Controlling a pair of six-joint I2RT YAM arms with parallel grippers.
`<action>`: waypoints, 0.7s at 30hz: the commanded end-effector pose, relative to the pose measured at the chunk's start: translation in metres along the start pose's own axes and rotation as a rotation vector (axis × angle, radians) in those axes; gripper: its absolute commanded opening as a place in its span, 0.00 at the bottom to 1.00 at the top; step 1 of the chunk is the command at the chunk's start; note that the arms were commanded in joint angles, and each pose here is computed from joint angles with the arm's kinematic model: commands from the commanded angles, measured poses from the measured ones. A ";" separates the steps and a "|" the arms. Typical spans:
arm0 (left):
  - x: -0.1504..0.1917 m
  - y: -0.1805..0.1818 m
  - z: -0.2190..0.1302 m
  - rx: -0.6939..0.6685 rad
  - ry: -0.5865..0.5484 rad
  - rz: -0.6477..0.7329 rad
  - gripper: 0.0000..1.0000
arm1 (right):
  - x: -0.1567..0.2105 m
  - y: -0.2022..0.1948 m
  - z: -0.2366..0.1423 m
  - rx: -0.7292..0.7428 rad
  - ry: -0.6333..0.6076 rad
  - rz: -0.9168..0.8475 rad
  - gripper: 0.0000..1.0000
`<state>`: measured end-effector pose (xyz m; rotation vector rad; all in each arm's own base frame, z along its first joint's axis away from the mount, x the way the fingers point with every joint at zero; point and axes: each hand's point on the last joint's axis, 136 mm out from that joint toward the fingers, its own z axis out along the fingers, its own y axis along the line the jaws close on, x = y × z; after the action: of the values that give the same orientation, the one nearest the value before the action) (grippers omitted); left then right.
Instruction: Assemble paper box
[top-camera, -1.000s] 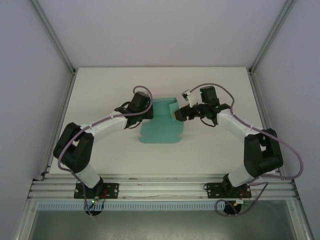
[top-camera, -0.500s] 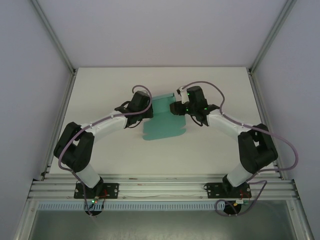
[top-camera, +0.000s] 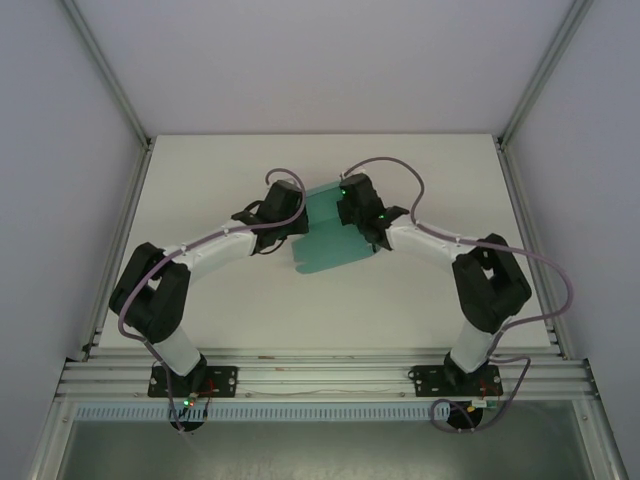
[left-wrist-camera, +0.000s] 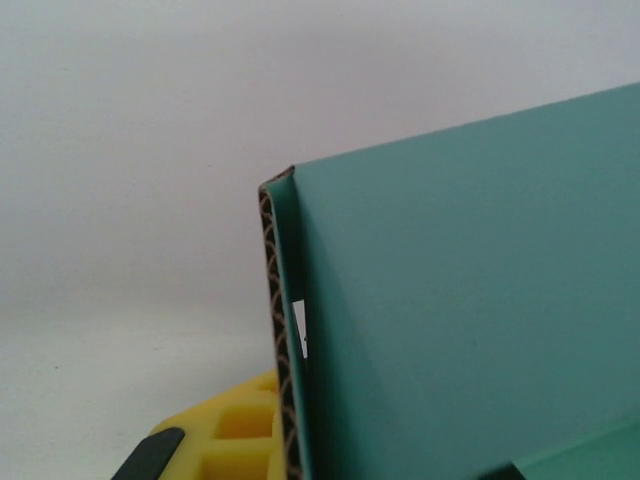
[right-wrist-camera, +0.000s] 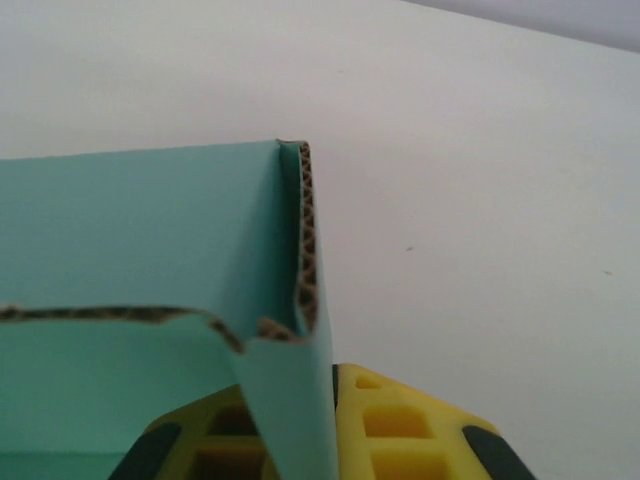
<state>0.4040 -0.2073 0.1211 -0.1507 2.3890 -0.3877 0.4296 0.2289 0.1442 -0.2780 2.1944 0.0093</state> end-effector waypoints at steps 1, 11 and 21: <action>0.004 -0.009 -0.004 0.014 0.036 -0.008 0.00 | -0.012 -0.062 0.002 0.335 -0.037 0.078 0.05; 0.000 0.010 -0.007 -0.110 0.028 -0.084 0.00 | -0.009 -0.120 -0.014 0.798 -0.024 -0.059 0.00; -0.002 0.007 -0.004 -0.102 0.033 -0.075 0.00 | -0.018 -0.123 -0.017 0.868 -0.032 -0.099 0.00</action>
<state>0.4206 -0.2236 0.1361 -0.2421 2.3533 -0.4322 0.4508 0.2017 0.1693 -0.0862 2.0517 -0.5026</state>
